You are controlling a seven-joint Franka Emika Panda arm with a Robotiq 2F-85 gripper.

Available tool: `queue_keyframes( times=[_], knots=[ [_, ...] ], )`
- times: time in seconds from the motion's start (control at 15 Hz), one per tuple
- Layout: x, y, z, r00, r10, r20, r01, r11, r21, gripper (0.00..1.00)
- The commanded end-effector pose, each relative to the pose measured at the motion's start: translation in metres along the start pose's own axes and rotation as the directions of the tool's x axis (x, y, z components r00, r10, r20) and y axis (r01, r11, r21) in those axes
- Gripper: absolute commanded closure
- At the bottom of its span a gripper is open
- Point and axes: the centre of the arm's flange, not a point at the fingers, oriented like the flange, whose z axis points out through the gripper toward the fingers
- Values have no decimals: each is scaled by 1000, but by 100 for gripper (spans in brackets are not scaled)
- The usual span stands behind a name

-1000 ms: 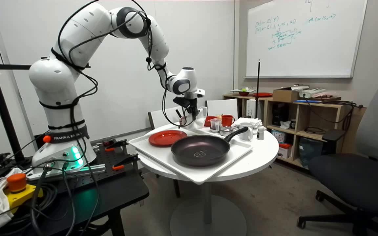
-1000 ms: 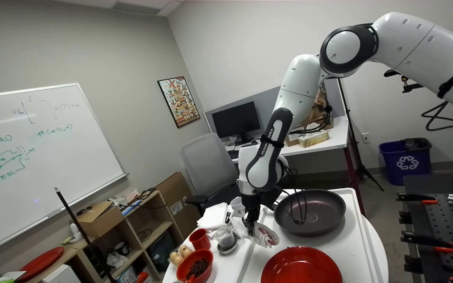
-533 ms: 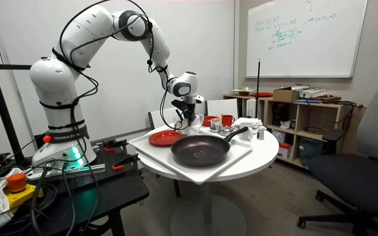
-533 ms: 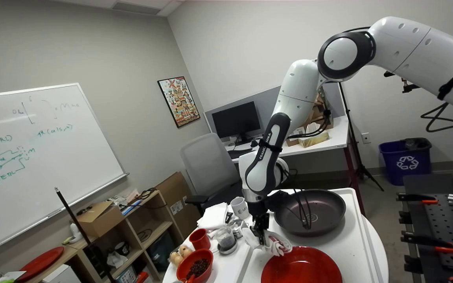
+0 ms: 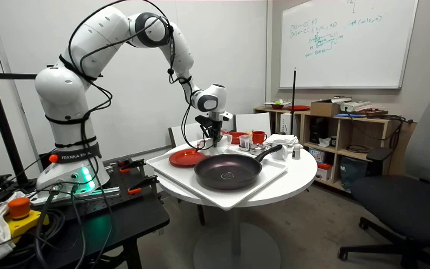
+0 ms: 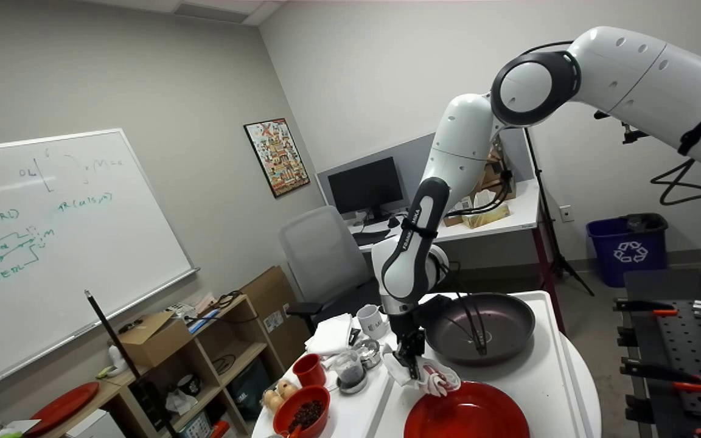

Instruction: Pick up the cloth from the table and wipe the red plate

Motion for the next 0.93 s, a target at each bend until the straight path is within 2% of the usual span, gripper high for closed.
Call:
queue_keyframes(
  times=[0.0, 0.27, 0.87],
  knots=[
    [1, 1, -3, 998, 51, 23, -50, 999, -16, 95],
    [2, 8, -1, 996, 82, 35, -81, 996, -43, 95],
    [24, 19, -15, 992, 125, -30, -127, 989, -75, 95]
  ],
)
